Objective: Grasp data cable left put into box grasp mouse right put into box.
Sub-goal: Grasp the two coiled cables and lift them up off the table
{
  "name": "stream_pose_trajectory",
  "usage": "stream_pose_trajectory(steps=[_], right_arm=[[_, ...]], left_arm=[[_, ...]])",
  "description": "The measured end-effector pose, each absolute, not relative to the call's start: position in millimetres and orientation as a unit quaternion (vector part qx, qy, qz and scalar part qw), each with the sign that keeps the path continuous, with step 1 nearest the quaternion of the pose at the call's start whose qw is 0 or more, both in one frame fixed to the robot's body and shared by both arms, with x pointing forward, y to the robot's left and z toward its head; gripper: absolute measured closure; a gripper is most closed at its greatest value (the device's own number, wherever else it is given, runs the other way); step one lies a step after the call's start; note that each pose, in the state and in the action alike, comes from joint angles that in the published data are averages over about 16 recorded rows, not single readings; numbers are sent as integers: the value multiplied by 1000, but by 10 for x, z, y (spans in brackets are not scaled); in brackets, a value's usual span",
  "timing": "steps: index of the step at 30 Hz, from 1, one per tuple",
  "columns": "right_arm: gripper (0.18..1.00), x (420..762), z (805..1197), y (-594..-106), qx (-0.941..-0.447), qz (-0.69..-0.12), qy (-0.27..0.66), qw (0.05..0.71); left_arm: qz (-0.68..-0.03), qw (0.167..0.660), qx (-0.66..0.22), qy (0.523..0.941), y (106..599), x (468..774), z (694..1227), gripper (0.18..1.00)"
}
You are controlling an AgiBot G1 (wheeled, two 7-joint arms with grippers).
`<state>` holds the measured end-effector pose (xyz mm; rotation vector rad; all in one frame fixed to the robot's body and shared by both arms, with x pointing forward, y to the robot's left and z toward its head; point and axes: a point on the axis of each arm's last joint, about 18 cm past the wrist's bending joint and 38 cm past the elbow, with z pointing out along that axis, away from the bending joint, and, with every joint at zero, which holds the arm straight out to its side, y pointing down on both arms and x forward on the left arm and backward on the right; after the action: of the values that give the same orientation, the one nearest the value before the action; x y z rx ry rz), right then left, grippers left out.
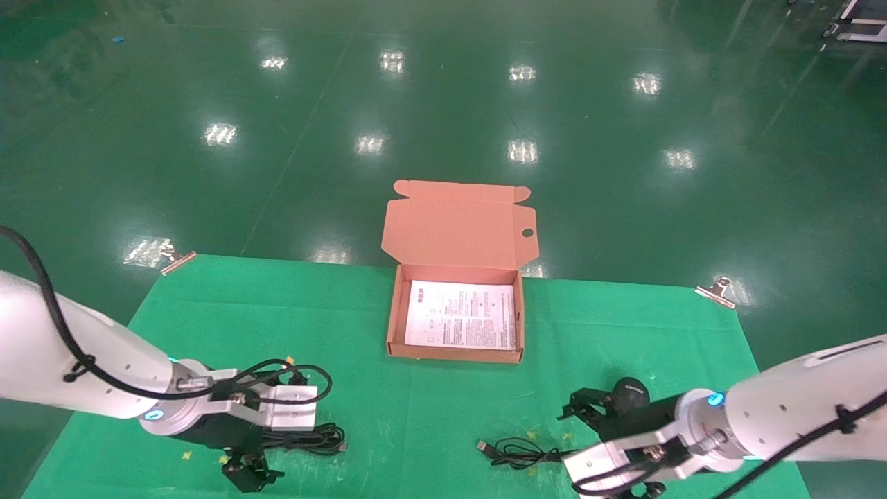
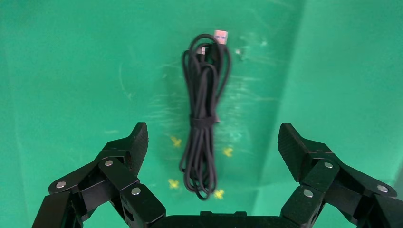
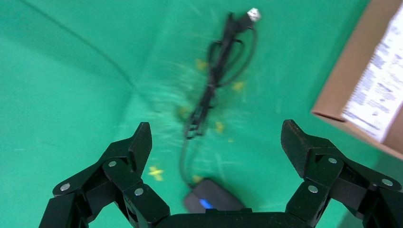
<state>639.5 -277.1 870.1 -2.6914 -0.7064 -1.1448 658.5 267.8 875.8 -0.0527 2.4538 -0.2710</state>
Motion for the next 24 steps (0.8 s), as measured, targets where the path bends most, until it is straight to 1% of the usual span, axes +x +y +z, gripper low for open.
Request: stream_pose_trajectory(steps=[8,15,24], right_arm=[[178,6610,8560,-2685,-908,-366,-173,108],[178,6781,8455,-2612,-916,-351,-137,139],[178,6966,8315,-2607,-917,-352,-141,121]], left_arm=[[-119,328,-47,936,2754,6815,8608,184],[-124,322,-62,937,2799,6952,8491,184],[-124,316,-72,938,2845,7061,8370,184]])
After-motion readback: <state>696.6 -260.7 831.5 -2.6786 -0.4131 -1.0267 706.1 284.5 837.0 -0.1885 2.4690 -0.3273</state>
